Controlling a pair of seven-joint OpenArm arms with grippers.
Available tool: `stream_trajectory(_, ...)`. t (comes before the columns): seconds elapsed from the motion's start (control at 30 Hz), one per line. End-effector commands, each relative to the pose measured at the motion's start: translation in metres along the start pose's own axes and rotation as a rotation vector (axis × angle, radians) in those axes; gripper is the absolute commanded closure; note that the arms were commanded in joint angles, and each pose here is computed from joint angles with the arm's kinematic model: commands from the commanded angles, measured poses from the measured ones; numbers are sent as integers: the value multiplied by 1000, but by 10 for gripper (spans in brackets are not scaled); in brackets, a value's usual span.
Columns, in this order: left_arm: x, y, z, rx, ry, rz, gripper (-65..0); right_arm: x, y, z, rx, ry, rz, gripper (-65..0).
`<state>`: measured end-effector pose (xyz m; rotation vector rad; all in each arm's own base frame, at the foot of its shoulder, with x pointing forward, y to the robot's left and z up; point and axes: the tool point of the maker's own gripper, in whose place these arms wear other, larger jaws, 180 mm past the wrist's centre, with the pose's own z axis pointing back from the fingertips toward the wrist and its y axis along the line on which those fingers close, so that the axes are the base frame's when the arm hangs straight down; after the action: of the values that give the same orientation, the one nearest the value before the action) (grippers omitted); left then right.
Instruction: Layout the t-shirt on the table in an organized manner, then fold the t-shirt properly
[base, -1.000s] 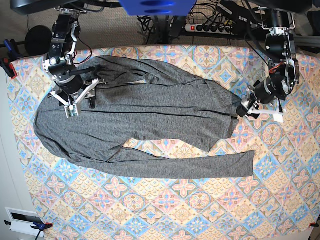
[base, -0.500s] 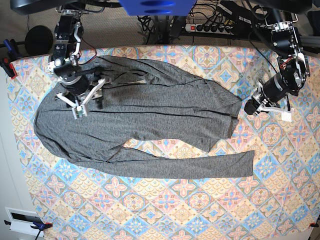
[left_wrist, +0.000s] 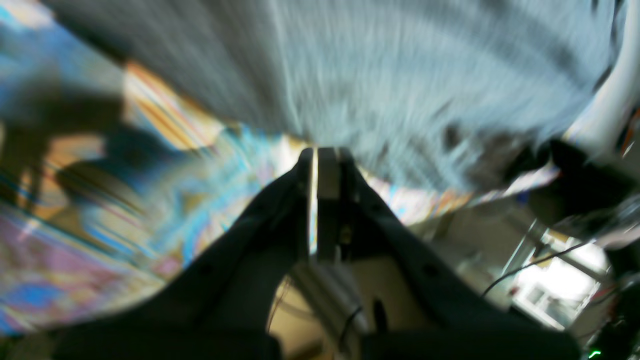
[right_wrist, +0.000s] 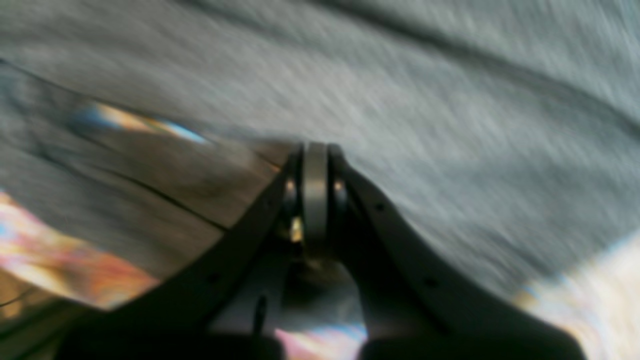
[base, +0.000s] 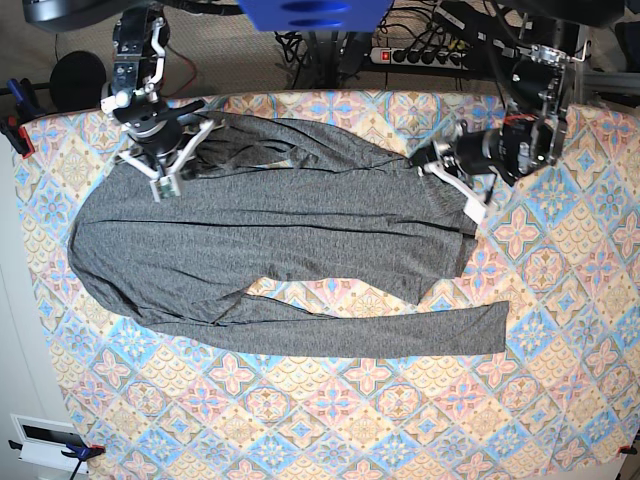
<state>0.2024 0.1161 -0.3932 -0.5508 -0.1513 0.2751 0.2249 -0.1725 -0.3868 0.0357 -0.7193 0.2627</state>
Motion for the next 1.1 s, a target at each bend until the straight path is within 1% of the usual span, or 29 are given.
stream_trajectory(0.0,5,-2,4,6,-12,-31,-2,15,-8,4,-15,-57,3,-1)
stream_trajectory(0.03,-1,-4,1,4,8,-41,-6,13,-16,6,-36,-53,-6,0)
stream_trajectory(0.1,-9,-10,-5,-7,34,-51,-34,11,-30,10,-74,-52,-22,0)
stream_trajectory(0.17,-15,-20,-8,-31,44,-59,-79,8,-41,13,-103,-51,-36,0)
stream_trajectory(0.23,-18,-27,-11,-52,46,-51,-137,2,-49,14,-122,-37,-53,0)
stream_trajectory(0.33,-21,-39,-17,-86,46,-34,-225,-14,-58,9,-134,3,-86,0)
stream_trajectory(0.47,-19,-58,-22,-137,38,-29,-312,-35,-65,3,-142,55,-127,0)
stream_trajectory(0.57,-14,-66,-27,-155,42,-17,-370,-41,-65,0,-139,66,-135,0)
stream_trajectory(0.63,-8,-66,-33,-154,43,-1,-410,-37,-65,0,-140,44,-134,0)
stream_trajectory(0.7,-9,-62,-43,-138,73,9,-439,-37,-65,0,-140,41,-135,0)
stream_trajectory(0.77,-14,-59,-53,-120,110,7,-453,-37,-65,0,-140,41,-135,0)
stream_trajectory(0.87,-24,-56,-57,-101,143,-14,-439,-37,-65,0,-140,41,-135,0)
stream_trajectory(0.97,-32,-55,-59,-93,168,-32,-400,-37,-65,0,-140,41,-135,0)
stream_trajectory(1.03,-42,-55,-60,-93,194,-37,-356,-37,-65,0,-140,41,-135,0)
stream_trajectory(1.07,-44,-59,-57,-102,189,-49,-337,-37,-65,0,-140,41,-135,0)
